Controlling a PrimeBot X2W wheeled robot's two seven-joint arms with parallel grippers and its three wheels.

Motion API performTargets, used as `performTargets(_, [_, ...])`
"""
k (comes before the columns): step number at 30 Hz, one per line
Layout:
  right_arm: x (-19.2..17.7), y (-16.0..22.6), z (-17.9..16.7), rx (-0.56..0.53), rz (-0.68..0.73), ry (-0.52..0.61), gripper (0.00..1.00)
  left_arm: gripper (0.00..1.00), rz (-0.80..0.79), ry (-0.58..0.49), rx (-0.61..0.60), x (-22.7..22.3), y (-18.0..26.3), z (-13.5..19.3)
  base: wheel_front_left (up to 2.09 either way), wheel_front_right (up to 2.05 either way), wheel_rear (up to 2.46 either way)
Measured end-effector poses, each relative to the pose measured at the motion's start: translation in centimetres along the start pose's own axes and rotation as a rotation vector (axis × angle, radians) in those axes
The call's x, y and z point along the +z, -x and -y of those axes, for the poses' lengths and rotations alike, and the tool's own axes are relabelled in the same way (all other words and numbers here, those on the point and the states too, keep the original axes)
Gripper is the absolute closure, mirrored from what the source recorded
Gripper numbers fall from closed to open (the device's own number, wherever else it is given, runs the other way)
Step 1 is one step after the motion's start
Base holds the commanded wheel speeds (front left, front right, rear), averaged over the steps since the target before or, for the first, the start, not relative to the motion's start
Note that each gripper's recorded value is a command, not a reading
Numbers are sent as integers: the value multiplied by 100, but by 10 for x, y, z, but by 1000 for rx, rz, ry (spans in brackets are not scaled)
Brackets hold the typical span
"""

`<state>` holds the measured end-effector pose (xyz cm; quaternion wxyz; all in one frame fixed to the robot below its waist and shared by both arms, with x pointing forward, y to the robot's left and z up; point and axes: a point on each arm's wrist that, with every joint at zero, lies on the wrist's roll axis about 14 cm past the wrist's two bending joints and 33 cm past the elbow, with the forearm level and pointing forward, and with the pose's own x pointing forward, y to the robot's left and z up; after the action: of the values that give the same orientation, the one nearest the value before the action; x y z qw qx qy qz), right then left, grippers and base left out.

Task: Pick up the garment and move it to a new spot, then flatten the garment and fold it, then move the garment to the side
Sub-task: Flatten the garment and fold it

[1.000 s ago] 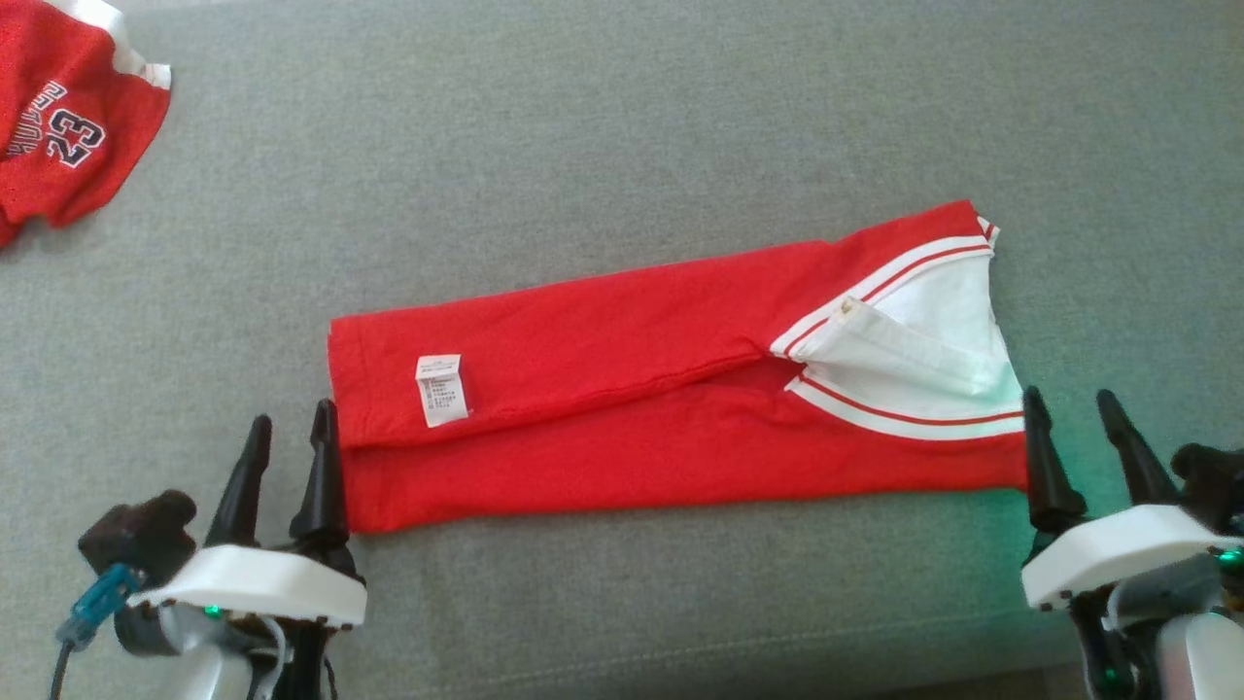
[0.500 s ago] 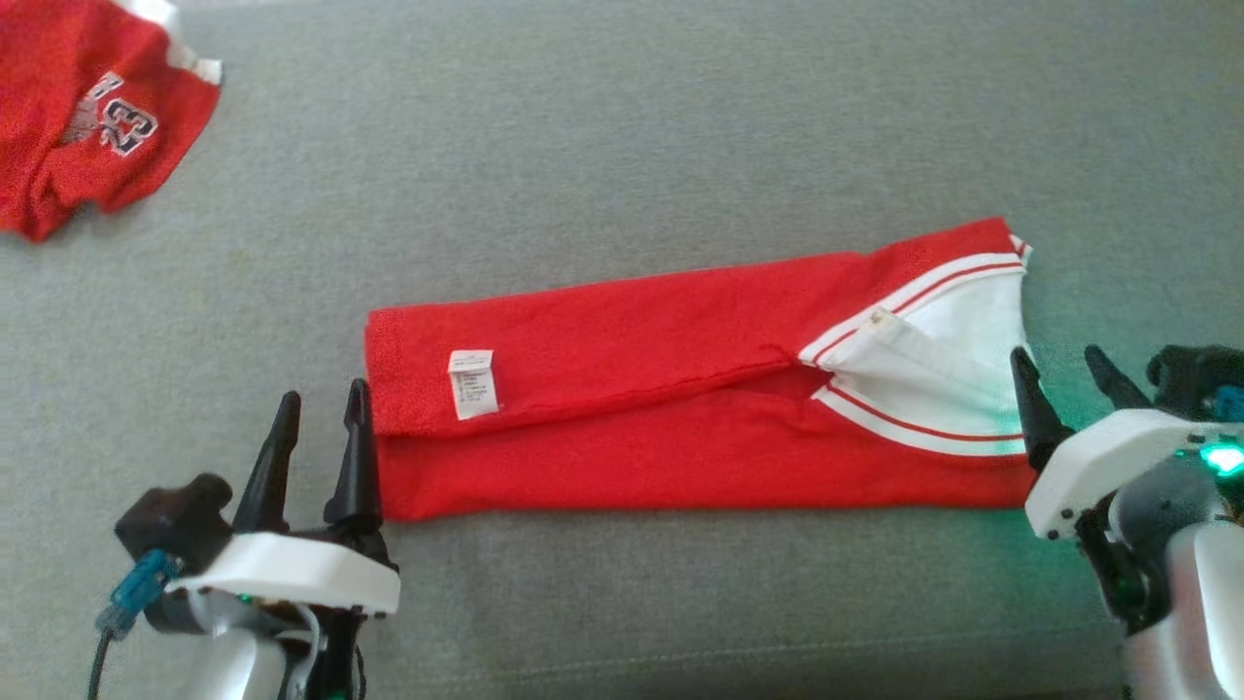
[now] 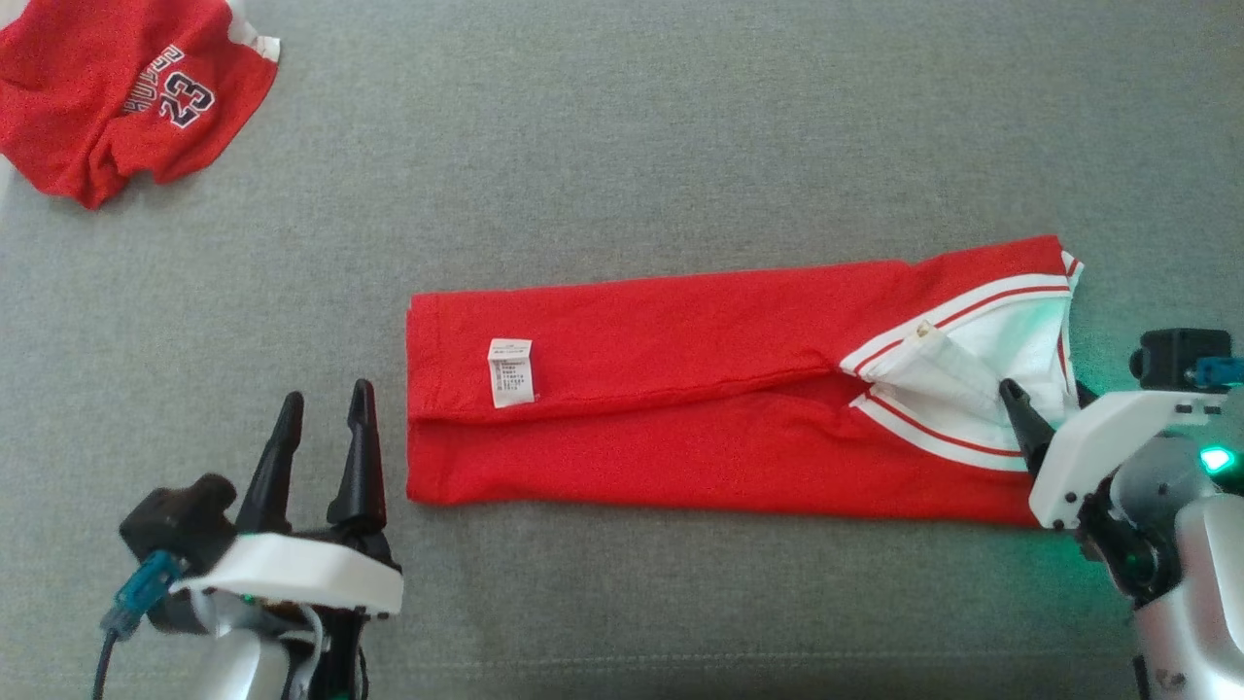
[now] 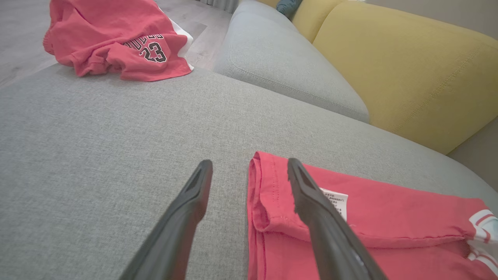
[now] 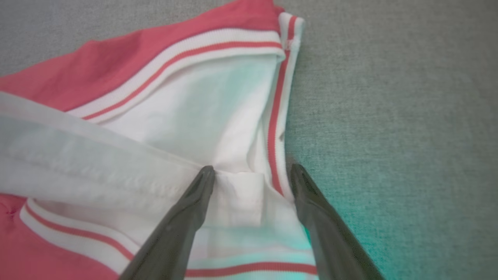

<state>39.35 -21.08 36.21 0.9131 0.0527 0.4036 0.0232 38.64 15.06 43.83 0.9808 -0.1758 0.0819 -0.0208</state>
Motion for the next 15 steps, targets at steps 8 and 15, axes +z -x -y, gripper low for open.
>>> performTargets(8, [3, -1, -6, 24, -3, 11, 100, 0, 3, -8, -4, 1, -2, 1, 0, 0, 0])
performTargets(15, [15, 18, 32, -61, 55, -2, 100, 0, 2, -8, -43, 0, -9, 15, 0, 0, 0])
